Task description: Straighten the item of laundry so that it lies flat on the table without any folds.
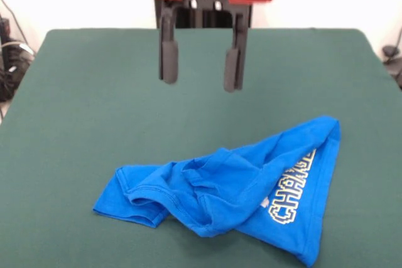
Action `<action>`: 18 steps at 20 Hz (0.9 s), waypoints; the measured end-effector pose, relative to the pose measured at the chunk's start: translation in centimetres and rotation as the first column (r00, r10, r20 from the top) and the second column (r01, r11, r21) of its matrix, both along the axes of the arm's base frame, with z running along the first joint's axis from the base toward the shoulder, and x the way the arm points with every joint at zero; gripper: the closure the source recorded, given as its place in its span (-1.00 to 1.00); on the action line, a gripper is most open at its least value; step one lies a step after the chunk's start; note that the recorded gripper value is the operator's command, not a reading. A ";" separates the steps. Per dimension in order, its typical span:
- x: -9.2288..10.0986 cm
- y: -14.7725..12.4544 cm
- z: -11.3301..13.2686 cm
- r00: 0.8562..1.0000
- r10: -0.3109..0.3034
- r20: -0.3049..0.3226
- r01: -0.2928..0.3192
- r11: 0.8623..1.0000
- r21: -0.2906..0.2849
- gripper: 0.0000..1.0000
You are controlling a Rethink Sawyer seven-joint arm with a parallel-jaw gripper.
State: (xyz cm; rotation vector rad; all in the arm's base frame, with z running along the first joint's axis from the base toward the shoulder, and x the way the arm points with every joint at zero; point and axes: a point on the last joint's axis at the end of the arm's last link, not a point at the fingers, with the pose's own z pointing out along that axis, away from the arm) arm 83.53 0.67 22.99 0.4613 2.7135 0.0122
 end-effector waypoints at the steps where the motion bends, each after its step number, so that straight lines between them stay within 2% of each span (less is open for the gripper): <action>1: 0.0 -0.1 0.3 1.000 0.000 0.004 0.000 1.000 -0.003 -1.00; 4: 0.0 -0.1 0.5 1.000 0.001 0.007 -0.001 1.000 -0.006 -1.00; 8: -0.2 -0.2 -0.6 1.000 0.006 -0.007 -0.006 1.000 -0.014 -1.00; 18: -2.4 0.0 -6.5 0.995 0.022 -0.102 -0.023 1.000 -0.008 -1.00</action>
